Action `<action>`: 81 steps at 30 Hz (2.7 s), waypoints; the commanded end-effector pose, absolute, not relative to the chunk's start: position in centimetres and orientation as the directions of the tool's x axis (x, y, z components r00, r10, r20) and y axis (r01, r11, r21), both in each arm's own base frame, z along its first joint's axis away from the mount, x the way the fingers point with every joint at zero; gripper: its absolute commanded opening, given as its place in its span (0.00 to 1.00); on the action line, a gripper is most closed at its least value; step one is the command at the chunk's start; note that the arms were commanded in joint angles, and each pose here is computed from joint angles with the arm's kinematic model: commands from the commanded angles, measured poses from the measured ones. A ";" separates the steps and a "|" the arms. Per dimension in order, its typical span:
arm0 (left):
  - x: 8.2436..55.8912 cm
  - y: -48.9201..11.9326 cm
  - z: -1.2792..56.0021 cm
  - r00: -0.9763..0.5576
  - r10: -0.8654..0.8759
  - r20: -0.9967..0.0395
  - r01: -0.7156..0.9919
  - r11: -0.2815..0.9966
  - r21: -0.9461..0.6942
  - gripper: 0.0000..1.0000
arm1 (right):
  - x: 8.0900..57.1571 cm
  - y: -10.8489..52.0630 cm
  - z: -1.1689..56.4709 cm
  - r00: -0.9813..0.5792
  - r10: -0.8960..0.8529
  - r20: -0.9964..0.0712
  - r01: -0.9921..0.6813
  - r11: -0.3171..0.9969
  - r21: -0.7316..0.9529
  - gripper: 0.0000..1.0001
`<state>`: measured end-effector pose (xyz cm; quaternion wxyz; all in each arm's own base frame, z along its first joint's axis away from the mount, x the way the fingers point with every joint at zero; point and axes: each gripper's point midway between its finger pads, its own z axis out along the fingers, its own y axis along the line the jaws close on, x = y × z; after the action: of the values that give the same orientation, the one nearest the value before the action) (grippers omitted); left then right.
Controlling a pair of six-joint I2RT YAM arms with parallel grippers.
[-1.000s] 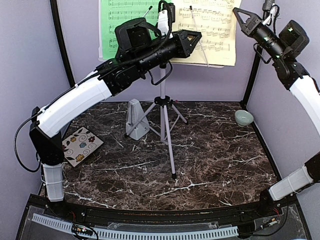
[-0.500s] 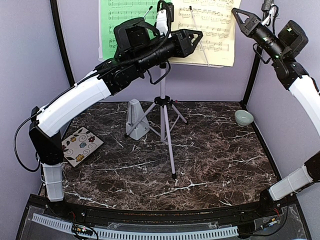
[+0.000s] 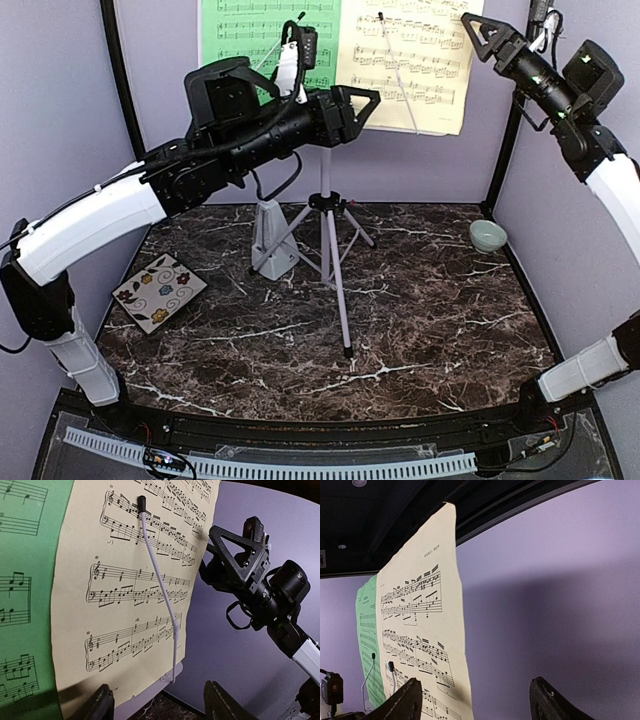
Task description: Set up the instrument practice props
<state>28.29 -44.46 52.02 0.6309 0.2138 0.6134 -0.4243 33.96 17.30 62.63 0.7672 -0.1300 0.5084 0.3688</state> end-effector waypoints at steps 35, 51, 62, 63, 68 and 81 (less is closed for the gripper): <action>32.0 -14.2 33.3 -0.459 -0.407 -0.790 0.117 0.854 -0.508 0.71 | 34.3 11.2 41.2 -0.288 0.481 -0.828 -0.371 0.741 0.559 0.94; 41.3 -19.9 26.5 -0.435 -0.026 -0.900 0.555 0.780 -0.291 0.77 | 33.8 12.6 31.9 -0.484 0.398 -0.779 -0.339 0.736 0.586 0.94; 43.8 -23.1 25.2 -0.382 0.089 -0.920 0.701 0.677 -0.225 0.77 | 34.3 13.3 31.5 -0.515 0.413 -0.751 -0.344 0.703 0.623 0.93; 44.2 -23.1 25.0 -0.384 0.086 -0.919 0.691 0.687 -0.225 0.77 | 34.4 13.3 31.5 -0.514 0.420 -0.748 -0.340 0.700 0.627 0.93; 45.7 -23.6 23.8 -0.392 0.087 -0.916 0.668 0.711 -0.219 0.77 | 34.9 13.6 31.0 -0.522 0.449 -0.725 -0.328 0.679 0.657 0.92; 48.0 -27.0 21.1 -0.396 0.183 -0.900 0.698 0.697 -0.165 0.77 | 37.4 15.8 28.5 -0.523 0.517 -0.678 -0.266 0.657 0.706 0.92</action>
<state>47.47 -26.12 20.21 0.4612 0.2620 0.7974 -0.2877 36.40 15.16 27.77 0.4575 0.0680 0.7920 0.3985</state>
